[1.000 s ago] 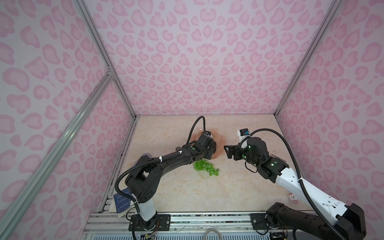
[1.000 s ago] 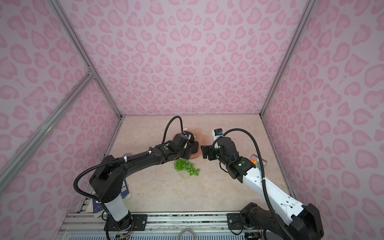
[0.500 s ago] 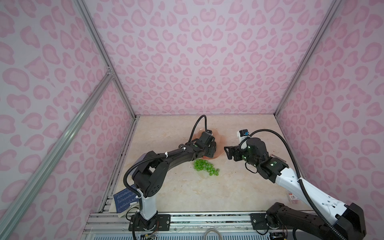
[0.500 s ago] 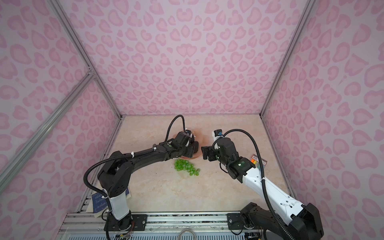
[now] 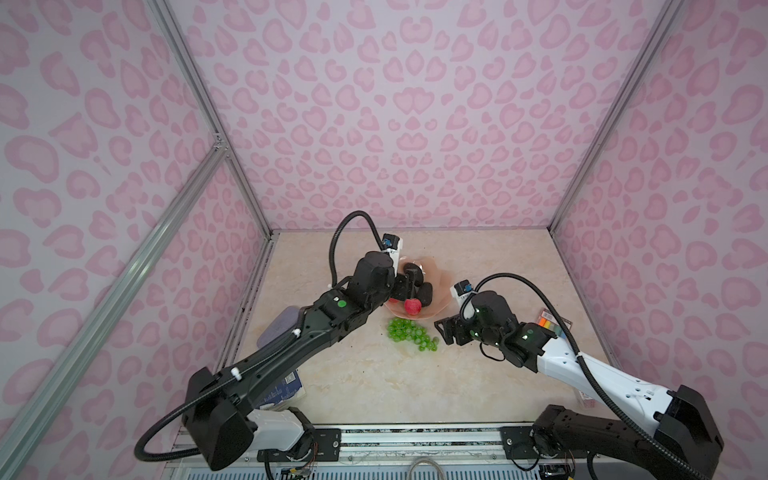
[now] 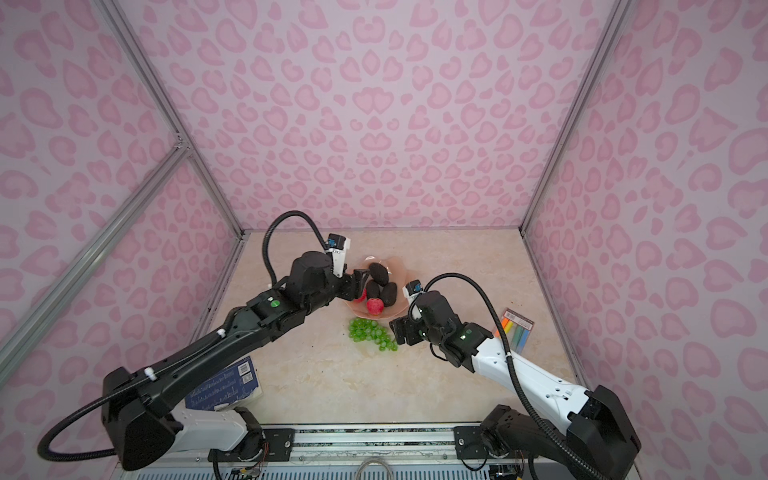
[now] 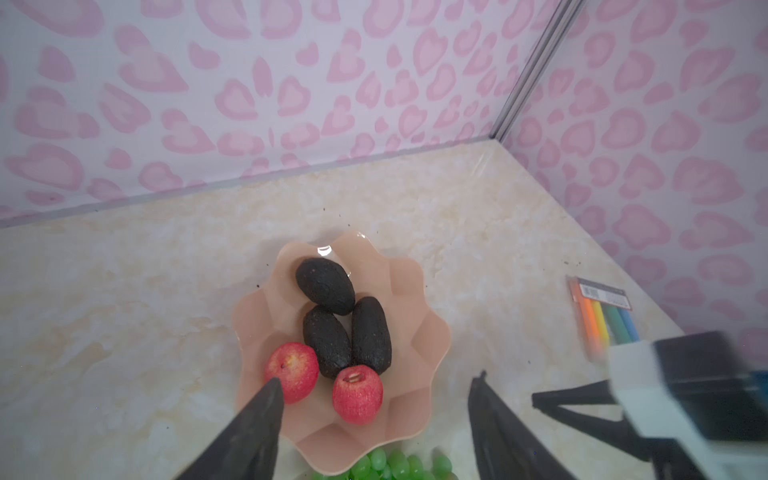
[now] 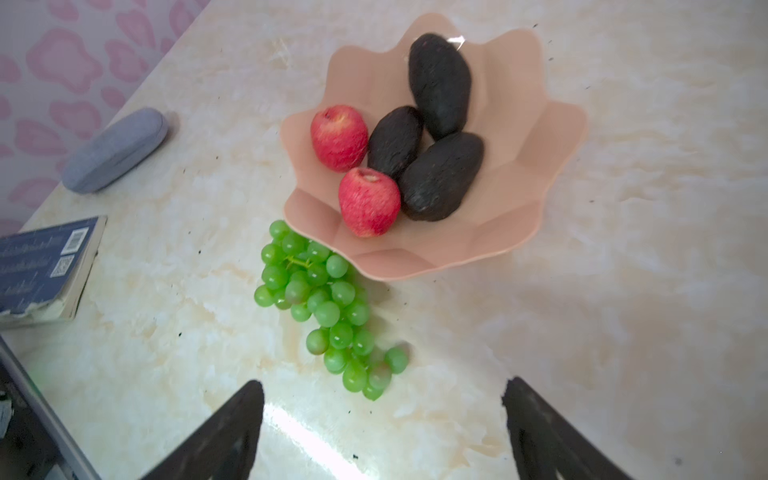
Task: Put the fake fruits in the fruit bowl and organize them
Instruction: 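Grasp the green grapes with the right gripper while the left gripper withdraws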
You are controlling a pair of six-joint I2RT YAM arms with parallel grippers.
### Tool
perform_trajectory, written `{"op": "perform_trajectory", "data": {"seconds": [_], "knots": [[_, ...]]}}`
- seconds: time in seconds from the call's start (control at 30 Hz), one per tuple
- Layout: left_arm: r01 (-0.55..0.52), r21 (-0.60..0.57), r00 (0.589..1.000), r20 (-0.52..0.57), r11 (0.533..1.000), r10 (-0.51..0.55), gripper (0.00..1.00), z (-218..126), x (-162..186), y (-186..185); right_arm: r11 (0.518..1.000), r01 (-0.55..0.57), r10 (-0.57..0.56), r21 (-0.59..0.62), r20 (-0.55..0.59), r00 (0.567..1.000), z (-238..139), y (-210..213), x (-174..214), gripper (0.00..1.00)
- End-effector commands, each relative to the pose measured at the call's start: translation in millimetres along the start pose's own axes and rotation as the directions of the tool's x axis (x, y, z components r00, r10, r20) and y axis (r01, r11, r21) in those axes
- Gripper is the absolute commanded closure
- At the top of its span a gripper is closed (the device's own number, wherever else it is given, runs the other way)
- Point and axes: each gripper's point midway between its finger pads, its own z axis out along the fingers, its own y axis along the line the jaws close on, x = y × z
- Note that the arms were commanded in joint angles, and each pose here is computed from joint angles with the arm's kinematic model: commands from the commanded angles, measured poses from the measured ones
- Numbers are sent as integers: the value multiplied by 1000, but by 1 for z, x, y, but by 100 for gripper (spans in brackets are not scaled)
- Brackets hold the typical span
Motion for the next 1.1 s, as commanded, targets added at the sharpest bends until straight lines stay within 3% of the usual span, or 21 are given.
{"op": "perform_trajectory", "data": {"seconds": [0.0, 0.17, 0.33, 0.53, 0.77, 0.87, 1.07], "knots": [[-5, -61, 996, 93, 998, 11, 26, -37, -13, 19, 1000, 22, -23, -10, -47, 999, 14, 13, 16, 10], [62, -83, 982, 183, 995, -46, 15, -95, 7, 47, 999, 12, -15, -34, -93, 996, 44, 22, 29, 11], [163, -87, 965, 222, 983, -140, 11, -136, 37, 69, 999, 24, -28, -29, -117, 993, 70, 22, 33, 12], [261, -107, 938, 262, 960, -226, 7, -166, 70, 93, 1000, 23, -25, -15, -121, 992, 97, 23, 33, 14], [284, -115, 930, 277, 952, -244, 6, -185, 78, 102, 999, 42, -42, -3, -140, 989, 123, 27, 39, 18], [287, -116, 929, 275, 951, -247, 5, -186, 80, 103, 998, 64, -63, 1, -167, 984, 134, 31, 46, 25], [288, -112, 931, 264, 951, -251, 5, -185, 83, 102, 990, 136, -128, 29, -202, 971, 141, 35, 59, 56]]}}
